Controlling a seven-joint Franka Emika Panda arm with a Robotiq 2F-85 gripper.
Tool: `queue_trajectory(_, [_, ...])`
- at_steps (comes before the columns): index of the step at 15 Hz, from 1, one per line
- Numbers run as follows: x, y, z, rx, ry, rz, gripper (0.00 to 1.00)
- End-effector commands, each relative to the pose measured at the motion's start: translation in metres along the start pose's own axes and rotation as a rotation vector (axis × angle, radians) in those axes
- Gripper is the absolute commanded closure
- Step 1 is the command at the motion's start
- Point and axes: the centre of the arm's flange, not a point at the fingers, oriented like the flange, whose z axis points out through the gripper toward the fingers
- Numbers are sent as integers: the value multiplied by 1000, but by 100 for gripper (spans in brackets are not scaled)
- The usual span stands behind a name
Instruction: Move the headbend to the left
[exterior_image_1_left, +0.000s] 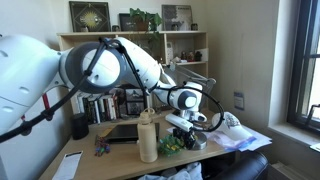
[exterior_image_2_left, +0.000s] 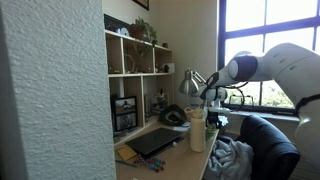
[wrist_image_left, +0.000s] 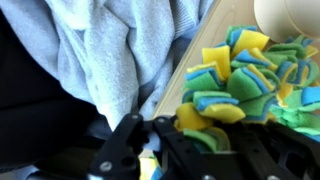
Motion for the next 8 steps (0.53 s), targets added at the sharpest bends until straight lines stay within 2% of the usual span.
queue_trajectory(1, [1,-9,4,20,-105,-29,98])
queue_trajectory(8, [-14,-2,-24,-12,-153,9,98])
